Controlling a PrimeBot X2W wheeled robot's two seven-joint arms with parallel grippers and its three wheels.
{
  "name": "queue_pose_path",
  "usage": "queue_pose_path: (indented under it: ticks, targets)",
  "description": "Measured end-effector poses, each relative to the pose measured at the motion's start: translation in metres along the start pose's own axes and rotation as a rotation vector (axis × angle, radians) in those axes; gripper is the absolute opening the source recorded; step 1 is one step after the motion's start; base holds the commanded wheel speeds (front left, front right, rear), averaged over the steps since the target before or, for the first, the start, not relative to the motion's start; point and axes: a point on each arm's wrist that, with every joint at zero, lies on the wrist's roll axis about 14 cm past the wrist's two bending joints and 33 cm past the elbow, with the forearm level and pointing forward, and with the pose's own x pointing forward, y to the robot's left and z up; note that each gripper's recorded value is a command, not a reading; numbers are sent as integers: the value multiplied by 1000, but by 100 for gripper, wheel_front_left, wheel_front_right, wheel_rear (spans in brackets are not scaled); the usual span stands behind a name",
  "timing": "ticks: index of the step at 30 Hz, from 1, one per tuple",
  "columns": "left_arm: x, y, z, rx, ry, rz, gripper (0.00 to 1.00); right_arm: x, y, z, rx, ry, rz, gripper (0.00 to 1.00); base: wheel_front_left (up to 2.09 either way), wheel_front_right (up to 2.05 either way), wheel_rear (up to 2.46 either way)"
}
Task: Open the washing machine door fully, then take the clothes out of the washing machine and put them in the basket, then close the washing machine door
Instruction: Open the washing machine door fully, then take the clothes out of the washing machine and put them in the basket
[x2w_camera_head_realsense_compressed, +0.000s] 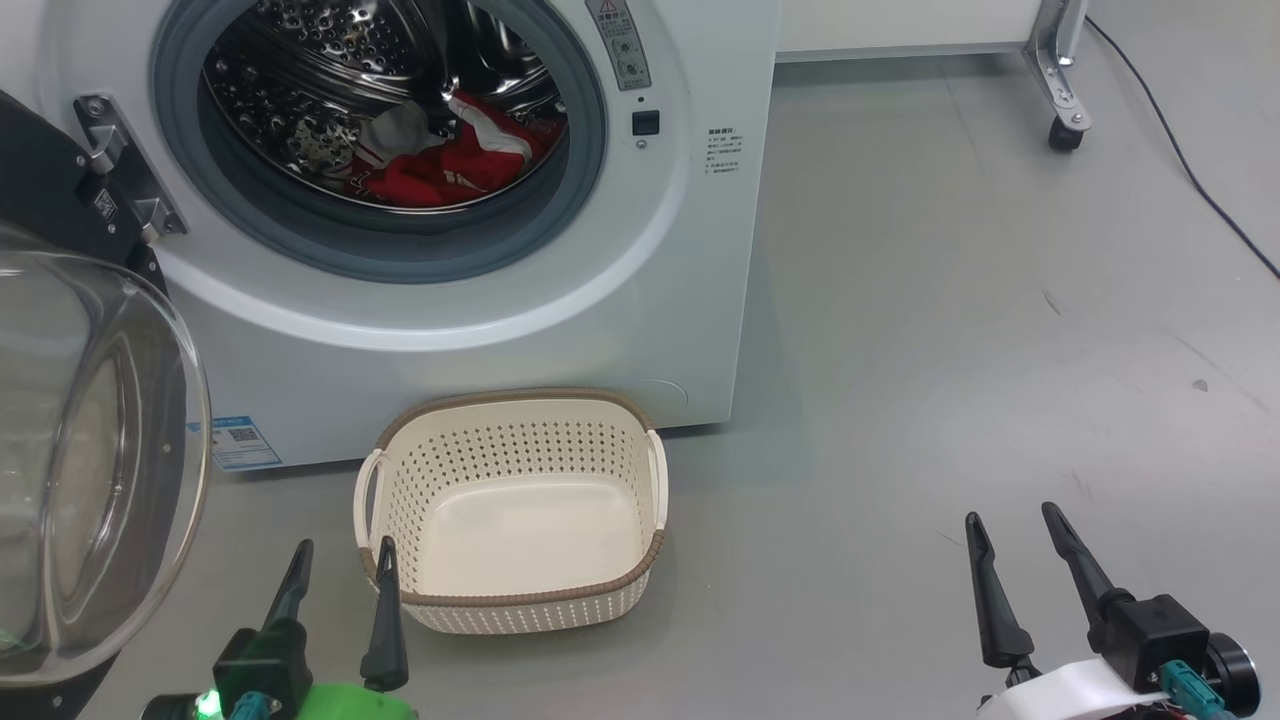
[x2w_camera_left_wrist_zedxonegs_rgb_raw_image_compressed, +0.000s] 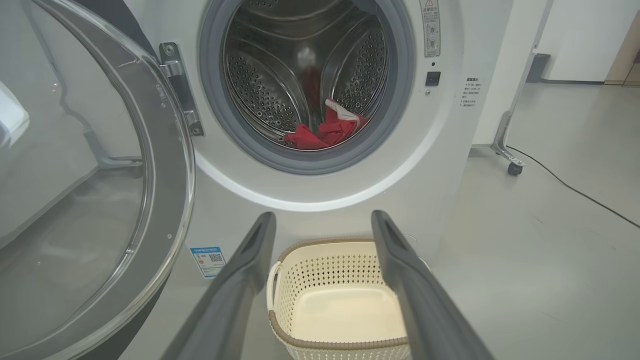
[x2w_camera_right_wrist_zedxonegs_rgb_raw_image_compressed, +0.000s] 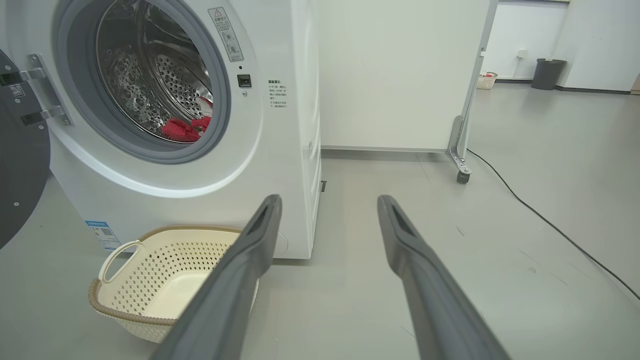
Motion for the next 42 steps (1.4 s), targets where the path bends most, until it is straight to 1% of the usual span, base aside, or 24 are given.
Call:
queue_pose_path:
  ticks: [27,42]
  targets:
    - [-3,-16,-1,8,19,-50,100,-4,-1,7,2,-26,-14,100,1,-1,0]
    - [-3,-14,-3,9,32,-44,100,-4,-2,6,4,-22,-18,100,49,-49,0]
